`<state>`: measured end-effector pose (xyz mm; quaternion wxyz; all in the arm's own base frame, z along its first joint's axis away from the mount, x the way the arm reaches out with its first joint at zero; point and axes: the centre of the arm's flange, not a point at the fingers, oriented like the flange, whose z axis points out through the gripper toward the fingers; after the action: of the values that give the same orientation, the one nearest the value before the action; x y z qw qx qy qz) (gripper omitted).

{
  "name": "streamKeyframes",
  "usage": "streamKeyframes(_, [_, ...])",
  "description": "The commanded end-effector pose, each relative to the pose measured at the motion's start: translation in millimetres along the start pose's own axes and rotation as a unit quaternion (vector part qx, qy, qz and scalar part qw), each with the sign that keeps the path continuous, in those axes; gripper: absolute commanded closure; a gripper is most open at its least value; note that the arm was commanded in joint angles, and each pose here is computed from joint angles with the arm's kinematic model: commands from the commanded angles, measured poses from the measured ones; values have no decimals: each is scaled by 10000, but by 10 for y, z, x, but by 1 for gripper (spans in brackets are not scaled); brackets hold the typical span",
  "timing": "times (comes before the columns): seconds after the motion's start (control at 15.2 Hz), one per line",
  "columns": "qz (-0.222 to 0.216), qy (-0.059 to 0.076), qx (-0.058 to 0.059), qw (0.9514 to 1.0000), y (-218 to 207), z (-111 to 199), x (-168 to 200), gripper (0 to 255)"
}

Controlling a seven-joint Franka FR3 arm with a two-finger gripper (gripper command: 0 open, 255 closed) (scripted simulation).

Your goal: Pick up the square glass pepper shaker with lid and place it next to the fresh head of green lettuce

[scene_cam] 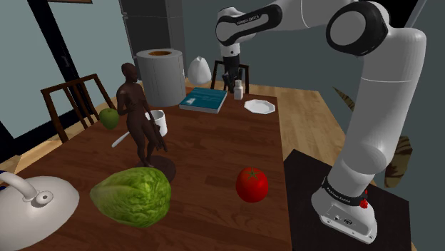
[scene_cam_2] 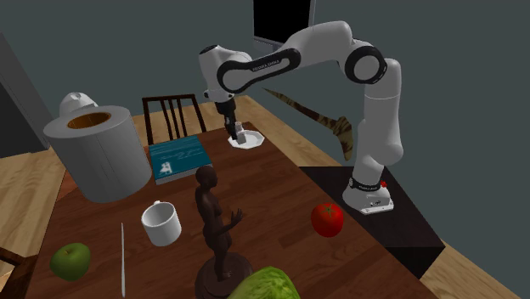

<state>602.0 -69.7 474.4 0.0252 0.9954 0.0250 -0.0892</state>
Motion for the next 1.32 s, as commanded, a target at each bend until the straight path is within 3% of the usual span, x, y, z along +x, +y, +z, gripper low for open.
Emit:
streamKeyframes(0.0, [-1,-3,0,10000,7,-101,-23,255])
streamKeyframes(0.92, [-1,-3,0,10000,40,-815,-153,255])
streamKeyframes(1.25, [-1,-3,0,10000,-578,-802,-383,255])
